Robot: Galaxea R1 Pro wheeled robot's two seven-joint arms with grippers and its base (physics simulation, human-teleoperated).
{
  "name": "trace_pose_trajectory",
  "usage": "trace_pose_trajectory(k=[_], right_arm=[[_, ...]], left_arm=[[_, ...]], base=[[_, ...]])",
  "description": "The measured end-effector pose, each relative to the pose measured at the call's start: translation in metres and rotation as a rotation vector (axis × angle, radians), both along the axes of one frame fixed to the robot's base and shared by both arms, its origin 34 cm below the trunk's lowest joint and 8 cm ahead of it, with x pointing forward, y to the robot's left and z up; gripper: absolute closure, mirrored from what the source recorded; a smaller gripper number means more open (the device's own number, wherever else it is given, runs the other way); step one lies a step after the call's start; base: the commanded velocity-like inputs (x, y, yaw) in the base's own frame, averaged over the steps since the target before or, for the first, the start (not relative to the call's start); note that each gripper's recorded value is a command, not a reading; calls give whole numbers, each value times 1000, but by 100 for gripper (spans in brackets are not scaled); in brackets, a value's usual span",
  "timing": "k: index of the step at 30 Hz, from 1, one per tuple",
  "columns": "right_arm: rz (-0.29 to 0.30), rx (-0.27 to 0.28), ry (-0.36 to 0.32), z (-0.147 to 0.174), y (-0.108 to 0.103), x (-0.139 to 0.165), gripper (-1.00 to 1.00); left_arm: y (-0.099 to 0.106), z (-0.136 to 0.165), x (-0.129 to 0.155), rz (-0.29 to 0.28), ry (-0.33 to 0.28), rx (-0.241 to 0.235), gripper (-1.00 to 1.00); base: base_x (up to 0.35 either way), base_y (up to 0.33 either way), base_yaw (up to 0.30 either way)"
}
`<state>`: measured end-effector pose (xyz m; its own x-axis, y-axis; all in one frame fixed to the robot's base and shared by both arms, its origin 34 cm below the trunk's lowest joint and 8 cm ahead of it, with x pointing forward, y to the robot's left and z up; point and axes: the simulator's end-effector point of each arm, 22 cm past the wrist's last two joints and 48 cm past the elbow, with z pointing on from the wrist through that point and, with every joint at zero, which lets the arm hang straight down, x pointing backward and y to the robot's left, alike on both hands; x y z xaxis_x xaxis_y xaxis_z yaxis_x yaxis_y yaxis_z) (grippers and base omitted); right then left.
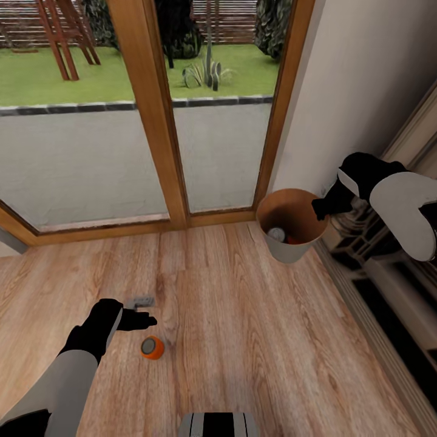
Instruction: Put the three can of soda from the living room inside the tash can in the kitchen.
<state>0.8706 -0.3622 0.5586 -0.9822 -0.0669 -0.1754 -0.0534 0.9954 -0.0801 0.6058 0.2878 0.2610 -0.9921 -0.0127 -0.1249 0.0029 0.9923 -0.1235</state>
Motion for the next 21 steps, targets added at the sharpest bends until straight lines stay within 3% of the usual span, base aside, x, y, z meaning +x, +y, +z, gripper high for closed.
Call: trace_pose_trajectory(k=[21], right_arm=[[-3,10,-2,-47,2,-12,100]], left_arm=[[0,-47,-13,0,1,1,-100]], base=[[0,0,0]])
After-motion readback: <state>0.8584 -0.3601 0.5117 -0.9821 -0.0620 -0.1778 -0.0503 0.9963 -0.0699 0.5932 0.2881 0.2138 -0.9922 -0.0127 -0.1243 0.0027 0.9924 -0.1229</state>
